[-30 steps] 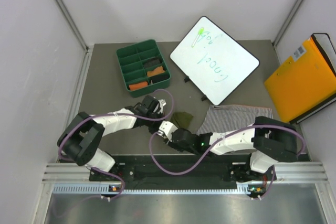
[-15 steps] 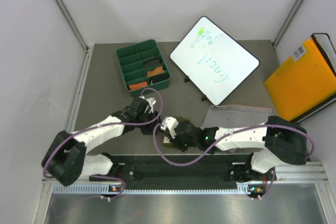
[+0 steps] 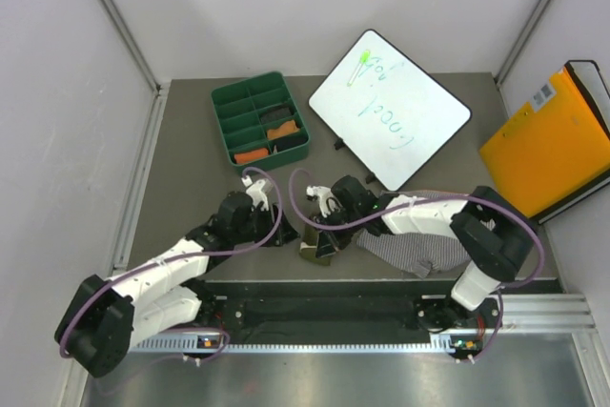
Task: Roll the underwear
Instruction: Roll the underwear to the center of the board.
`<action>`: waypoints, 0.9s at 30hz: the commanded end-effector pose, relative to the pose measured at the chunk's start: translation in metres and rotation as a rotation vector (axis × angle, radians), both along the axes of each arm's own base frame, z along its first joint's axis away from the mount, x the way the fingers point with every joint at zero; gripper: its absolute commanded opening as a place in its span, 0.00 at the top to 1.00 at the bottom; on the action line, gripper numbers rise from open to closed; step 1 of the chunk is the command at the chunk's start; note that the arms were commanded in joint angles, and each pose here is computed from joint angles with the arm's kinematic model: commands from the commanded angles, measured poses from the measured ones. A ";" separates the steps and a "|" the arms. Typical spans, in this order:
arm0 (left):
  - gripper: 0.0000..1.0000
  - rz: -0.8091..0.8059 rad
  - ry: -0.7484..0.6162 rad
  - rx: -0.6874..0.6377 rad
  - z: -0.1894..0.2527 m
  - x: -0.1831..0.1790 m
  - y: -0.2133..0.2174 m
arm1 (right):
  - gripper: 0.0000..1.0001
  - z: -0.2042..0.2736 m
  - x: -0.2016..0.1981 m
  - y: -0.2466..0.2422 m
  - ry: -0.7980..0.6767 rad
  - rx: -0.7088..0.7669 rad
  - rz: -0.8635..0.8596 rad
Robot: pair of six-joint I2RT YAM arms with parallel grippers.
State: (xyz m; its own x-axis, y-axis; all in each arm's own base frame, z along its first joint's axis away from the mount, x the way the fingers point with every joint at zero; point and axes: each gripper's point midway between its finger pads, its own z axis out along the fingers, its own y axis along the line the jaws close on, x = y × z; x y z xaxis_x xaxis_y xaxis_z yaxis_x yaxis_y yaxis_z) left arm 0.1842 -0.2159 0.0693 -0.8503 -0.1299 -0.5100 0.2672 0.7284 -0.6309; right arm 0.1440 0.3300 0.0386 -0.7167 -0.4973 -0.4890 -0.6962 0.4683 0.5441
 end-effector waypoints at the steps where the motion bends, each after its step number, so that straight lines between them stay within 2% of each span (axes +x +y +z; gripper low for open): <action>1: 0.43 -0.063 -0.179 -0.161 0.037 0.013 -0.025 | 1.00 0.009 -0.002 0.007 0.132 0.038 0.033; 5: 0.42 -0.099 -0.231 -0.227 0.041 0.010 -0.035 | 1.00 0.005 0.003 0.002 0.209 0.044 -0.008; 12: 0.42 -0.168 -0.230 -0.292 0.036 0.005 -0.051 | 1.00 -0.007 0.011 -0.002 0.312 0.029 -0.037; 25: 0.44 -0.238 -0.078 -0.303 -0.002 -0.024 -0.060 | 1.00 -0.033 0.030 -0.014 0.415 0.020 -0.117; 27: 0.48 -0.239 -0.068 -0.293 -0.007 -0.028 -0.060 | 1.00 -0.037 0.031 -0.016 0.432 0.018 -0.127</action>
State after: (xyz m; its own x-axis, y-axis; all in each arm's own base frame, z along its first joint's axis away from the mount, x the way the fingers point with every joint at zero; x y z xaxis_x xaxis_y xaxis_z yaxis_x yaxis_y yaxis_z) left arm 0.1695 -0.2697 0.0591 -0.8384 -0.1042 -0.5351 0.4278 0.4827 -0.7642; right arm 0.1544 0.3245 0.0301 -0.8936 -0.4281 -0.1352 -0.3353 0.4360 0.8352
